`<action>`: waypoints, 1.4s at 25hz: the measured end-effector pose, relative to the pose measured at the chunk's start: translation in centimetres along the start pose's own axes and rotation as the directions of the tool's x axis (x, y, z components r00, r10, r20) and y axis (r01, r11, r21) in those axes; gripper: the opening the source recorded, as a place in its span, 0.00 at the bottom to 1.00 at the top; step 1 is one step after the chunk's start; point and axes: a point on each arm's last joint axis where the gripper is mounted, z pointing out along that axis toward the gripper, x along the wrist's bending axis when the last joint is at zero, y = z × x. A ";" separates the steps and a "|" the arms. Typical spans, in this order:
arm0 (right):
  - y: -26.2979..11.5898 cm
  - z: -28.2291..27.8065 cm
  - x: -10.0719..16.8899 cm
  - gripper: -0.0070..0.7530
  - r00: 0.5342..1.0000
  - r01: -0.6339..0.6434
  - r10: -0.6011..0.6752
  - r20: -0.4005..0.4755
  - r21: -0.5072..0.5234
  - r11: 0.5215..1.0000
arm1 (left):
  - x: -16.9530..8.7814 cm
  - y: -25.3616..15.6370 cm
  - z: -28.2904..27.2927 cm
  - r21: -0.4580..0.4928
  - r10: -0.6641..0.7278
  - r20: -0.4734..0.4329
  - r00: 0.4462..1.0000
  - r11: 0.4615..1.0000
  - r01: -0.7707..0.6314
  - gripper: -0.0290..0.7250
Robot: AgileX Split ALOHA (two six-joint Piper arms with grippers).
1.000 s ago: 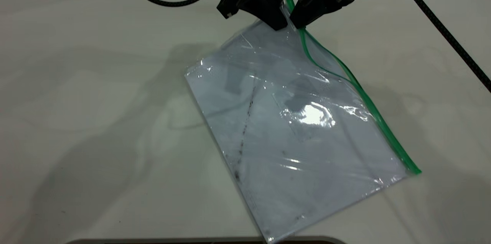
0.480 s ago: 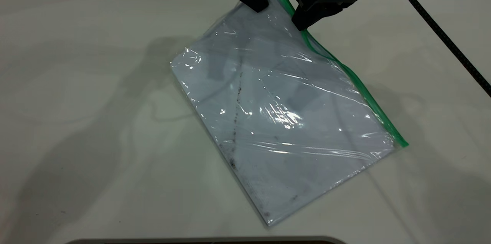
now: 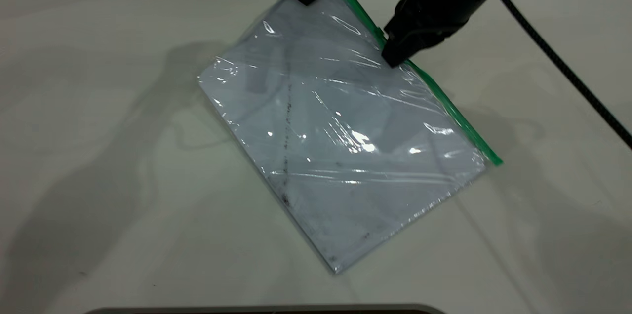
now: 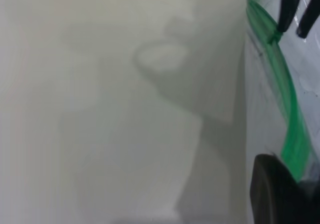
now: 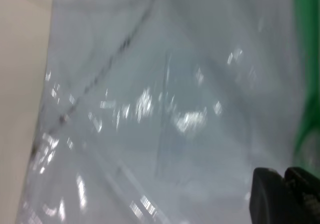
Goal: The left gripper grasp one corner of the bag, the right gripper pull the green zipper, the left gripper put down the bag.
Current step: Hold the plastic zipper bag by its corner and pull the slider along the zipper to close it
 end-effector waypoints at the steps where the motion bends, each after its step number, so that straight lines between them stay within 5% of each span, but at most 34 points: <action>1: -0.1 0.2 0.0 0.10 1.000 -0.001 0.001 -0.001 0.005 1.000 | 0.1 -0.2 -0.2 0.000 -0.005 -0.005 1.000 1.000 0.005 0.11; 10: 0.1 0.2 -0.6 0.18 0.998 0.001 0.001 0.057 -0.020 1.000 | 0.3 -1.0 -1.2 -0.001 -0.025 -0.023 0.999 1.000 0.025 0.11; 17: 0.5 0.1 -1.0 0.61 0.995 0.003 0.002 0.099 -0.047 0.999 | 0.3 -0.8 -1.0 0.000 -0.007 -0.020 1.000 1.000 0.007 0.11; 22: 2.1 -0.4 -1.3 0.76 0.995 0.020 -0.011 0.104 -0.088 0.996 | -0.1 0.5 0.3 0.020 0.038 0.010 0.999 0.999 -0.038 0.11; 29: 2.2 -0.2 -1.2 0.69 0.996 0.025 -0.018 0.084 -0.081 0.996 | -0.4 1.6 1.3 0.012 0.069 0.029 0.997 0.997 -0.070 0.11; 35: 1.9 0.2 -1.0 0.34 0.998 0.025 -0.021 0.060 -0.063 0.998 | -0.4 1.6 1.3 0.012 0.071 0.029 0.997 0.997 -0.072 0.11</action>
